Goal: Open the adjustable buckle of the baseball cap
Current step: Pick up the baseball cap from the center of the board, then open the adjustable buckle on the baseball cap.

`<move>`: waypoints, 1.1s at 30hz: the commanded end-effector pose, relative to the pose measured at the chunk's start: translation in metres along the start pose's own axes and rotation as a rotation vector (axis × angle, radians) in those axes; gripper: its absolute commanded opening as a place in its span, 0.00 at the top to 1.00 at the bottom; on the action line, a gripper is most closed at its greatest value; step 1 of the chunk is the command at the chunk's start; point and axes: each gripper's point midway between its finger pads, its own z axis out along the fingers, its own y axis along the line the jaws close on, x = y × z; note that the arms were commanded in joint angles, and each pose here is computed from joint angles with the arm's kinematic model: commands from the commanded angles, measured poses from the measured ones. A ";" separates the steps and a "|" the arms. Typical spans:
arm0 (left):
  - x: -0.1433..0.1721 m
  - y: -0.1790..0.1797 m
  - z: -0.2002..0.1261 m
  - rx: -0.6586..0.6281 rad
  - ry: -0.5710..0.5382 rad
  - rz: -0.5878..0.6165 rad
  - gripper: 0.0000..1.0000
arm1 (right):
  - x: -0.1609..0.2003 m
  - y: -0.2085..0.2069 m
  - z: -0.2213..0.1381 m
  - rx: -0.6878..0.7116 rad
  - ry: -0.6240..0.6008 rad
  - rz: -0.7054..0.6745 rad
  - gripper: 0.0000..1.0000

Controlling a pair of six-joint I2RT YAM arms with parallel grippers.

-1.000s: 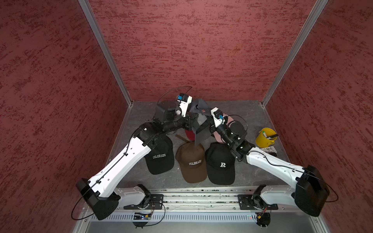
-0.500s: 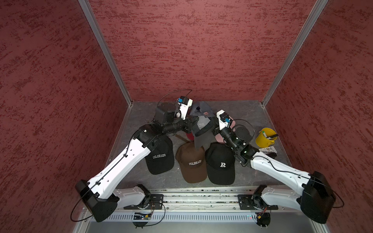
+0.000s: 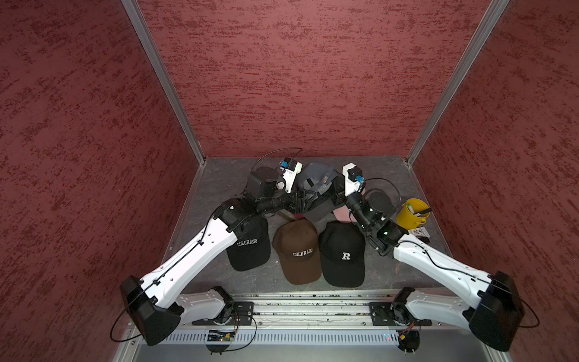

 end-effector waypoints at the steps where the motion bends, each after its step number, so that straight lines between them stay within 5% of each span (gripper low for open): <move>1: 0.001 -0.008 -0.005 0.022 -0.001 0.007 0.38 | -0.015 -0.009 0.003 0.047 -0.011 0.037 1.00; 7: 0.001 -0.011 -0.025 -0.016 -0.026 0.030 0.37 | -0.016 -0.013 0.008 0.056 0.015 0.057 1.00; 15: -0.043 -0.030 -0.037 -0.026 -0.103 0.109 0.39 | -0.011 -0.007 0.007 0.017 0.030 0.050 1.00; 21: -0.078 -0.040 -0.015 -0.010 -0.138 0.142 0.40 | -0.009 -0.005 0.005 0.003 0.040 0.052 1.00; 33: -0.095 -0.028 0.044 -0.023 -0.095 0.109 0.40 | -0.010 -0.002 0.000 -0.016 0.044 0.062 1.00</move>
